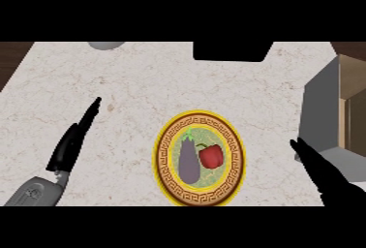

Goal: Pick the eggplant from the plate and place it in the cardboard box

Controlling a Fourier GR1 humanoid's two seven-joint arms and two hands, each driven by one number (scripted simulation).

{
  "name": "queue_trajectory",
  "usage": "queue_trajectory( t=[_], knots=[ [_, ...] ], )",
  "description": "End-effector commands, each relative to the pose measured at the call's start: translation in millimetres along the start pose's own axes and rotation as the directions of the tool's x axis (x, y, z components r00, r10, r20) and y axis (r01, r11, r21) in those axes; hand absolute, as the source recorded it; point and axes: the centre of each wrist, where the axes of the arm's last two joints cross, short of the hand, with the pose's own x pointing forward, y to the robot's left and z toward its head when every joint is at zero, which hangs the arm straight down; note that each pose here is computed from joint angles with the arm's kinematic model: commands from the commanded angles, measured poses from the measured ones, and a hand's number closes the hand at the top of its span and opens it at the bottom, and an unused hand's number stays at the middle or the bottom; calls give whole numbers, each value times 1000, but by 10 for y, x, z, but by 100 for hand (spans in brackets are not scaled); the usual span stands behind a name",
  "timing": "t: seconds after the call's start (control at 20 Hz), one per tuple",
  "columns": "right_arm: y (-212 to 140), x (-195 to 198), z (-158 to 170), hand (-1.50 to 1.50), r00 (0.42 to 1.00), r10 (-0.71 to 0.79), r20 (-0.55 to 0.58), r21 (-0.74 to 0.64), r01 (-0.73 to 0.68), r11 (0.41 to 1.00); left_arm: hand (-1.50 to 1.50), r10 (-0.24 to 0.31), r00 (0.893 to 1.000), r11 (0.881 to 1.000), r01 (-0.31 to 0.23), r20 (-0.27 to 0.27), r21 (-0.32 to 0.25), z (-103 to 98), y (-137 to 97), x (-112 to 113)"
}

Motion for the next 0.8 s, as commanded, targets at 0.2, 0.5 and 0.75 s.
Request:
queue_trajectory(
  t=[0.2, 0.5, 0.75],
  knots=[
    [45, 398, -164, -150, 977, 133, -166, 105, -117, 988, 0, -5, 1000, 1000, 5, 2, -26, -75, 40, 13],
    [235, 555, -455, -150, 949, 212, -232, 187, -171, 967, 0, -1, 1000, 1000, 1, 4, -12, -126, -46, 102],
    [519, 718, -733, -150, 939, 228, -257, 253, -163, 954, 0, -6, 1000, 1000, 6, 12, 2, -211, 76, 143]
  ],
)
